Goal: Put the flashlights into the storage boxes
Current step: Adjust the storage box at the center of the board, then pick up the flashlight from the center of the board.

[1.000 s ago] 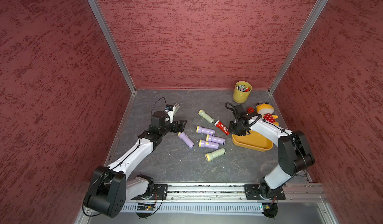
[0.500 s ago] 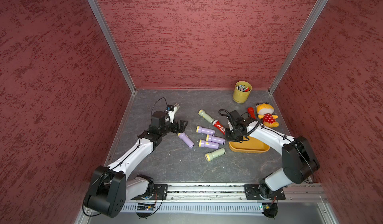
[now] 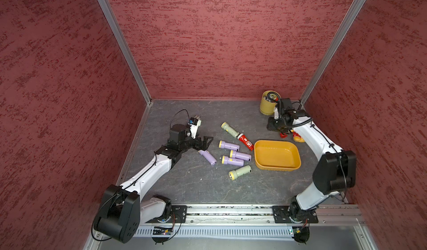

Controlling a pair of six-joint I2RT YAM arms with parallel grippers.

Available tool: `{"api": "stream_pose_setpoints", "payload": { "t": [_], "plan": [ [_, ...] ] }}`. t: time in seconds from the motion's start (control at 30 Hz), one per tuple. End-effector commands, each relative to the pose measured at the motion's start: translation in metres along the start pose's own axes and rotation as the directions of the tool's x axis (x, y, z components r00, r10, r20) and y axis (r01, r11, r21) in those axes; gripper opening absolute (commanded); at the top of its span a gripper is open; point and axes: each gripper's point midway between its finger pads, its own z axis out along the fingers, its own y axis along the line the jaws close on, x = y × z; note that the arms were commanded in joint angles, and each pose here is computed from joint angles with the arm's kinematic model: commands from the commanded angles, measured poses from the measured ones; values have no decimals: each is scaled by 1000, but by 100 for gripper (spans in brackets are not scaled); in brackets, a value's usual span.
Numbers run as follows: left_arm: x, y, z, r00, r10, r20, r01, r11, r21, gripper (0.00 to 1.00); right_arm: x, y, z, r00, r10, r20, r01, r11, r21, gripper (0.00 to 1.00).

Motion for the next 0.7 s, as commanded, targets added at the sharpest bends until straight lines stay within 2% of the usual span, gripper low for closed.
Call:
{"api": "stream_pose_setpoints", "payload": {
  "t": [0.0,0.3,0.5,0.67],
  "plan": [
    [-11,-17,2,998,64,9,-65,996,53,100,-13,-48,25,997,-73,-38,77,989,122,52],
    [-11,-10,14,998,58,-19,-58,998,22,100,-49,-102,69,999,-31,-22,34,988,148,53],
    [-14,-8,23,999,44,-21,-44,999,10,100,-53,-91,89,999,-43,16,42,998,47,53],
    [-15,-12,30,998,47,-34,-47,999,14,100,-56,-88,101,999,-42,31,42,999,20,53]
  ]
}}
